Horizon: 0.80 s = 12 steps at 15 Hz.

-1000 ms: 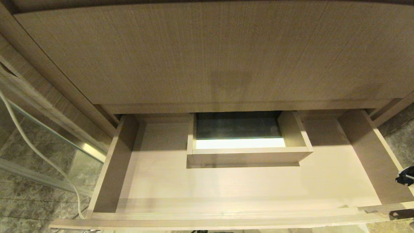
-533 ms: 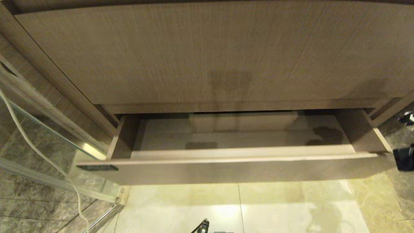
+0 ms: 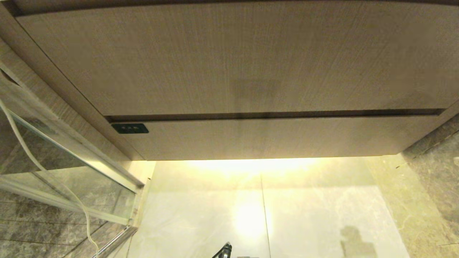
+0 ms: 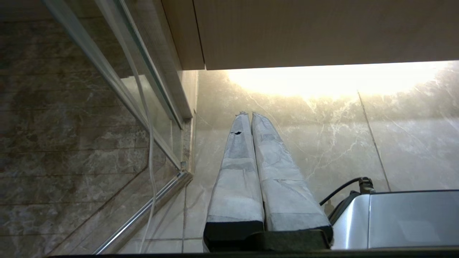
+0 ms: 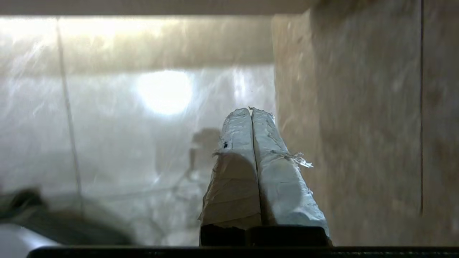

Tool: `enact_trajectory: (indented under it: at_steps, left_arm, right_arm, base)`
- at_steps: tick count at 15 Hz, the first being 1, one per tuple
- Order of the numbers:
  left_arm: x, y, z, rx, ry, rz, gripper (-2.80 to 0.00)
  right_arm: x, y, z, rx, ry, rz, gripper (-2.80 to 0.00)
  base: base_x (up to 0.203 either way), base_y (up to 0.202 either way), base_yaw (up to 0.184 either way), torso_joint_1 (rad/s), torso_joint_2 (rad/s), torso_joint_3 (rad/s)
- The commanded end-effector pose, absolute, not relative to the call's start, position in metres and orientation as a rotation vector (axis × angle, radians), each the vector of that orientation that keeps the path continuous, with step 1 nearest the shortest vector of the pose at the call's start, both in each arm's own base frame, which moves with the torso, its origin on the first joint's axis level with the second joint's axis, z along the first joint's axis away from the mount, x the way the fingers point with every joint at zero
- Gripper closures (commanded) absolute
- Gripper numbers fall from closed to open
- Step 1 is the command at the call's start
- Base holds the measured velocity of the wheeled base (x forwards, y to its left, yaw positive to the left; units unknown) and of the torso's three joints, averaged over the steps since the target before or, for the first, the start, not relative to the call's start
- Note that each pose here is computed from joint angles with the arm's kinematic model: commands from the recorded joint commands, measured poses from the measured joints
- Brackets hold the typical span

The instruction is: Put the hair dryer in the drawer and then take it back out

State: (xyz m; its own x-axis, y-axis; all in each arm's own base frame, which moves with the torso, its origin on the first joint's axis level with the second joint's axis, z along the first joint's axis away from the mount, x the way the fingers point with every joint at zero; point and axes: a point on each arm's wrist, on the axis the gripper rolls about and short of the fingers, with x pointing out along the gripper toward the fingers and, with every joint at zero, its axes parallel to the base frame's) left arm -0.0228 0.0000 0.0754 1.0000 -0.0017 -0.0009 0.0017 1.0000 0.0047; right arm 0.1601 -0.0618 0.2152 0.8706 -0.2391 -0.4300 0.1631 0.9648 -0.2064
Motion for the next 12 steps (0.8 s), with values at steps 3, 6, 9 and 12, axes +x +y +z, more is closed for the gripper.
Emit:
enact_trajectory:
  at_steps: [3, 6, 9, 12]
  left_arm:
    - [-0.023, 0.000, 0.075, 0.005, 0.005, -0.002, 0.00]
    - [-0.023, 0.000, 0.075, 0.005, 0.004, -0.002, 0.00]
    - [-0.023, 0.000, 0.075, 0.005, 0.005, -0.002, 0.00]
    - [-0.023, 0.000, 0.075, 0.005, 0.004, -0.002, 0.00]
  right_arm:
    - [0.064, -0.019, 0.194, -0.090, 0.365, -0.188, 0.00]
    - [0.019, -0.002, 0.140, -0.063, 0.322, -0.092, 0.00]
    - [-0.007, 0.002, 0.098, -0.078, 0.253, -0.002, 0.00]
    - [-0.023, 0.001, 0.081, -0.076, 0.073, 0.004, 0.00]
  base:
    - [0.000, 0.000, 0.000, 0.000, 0.00, 0.000]
    - [0.000, 0.000, 0.000, 0.000, 0.00, 0.000]
    - [0.000, 0.000, 0.000, 0.000, 0.00, 0.000]
    - [0.000, 0.000, 0.000, 0.000, 0.00, 0.000]
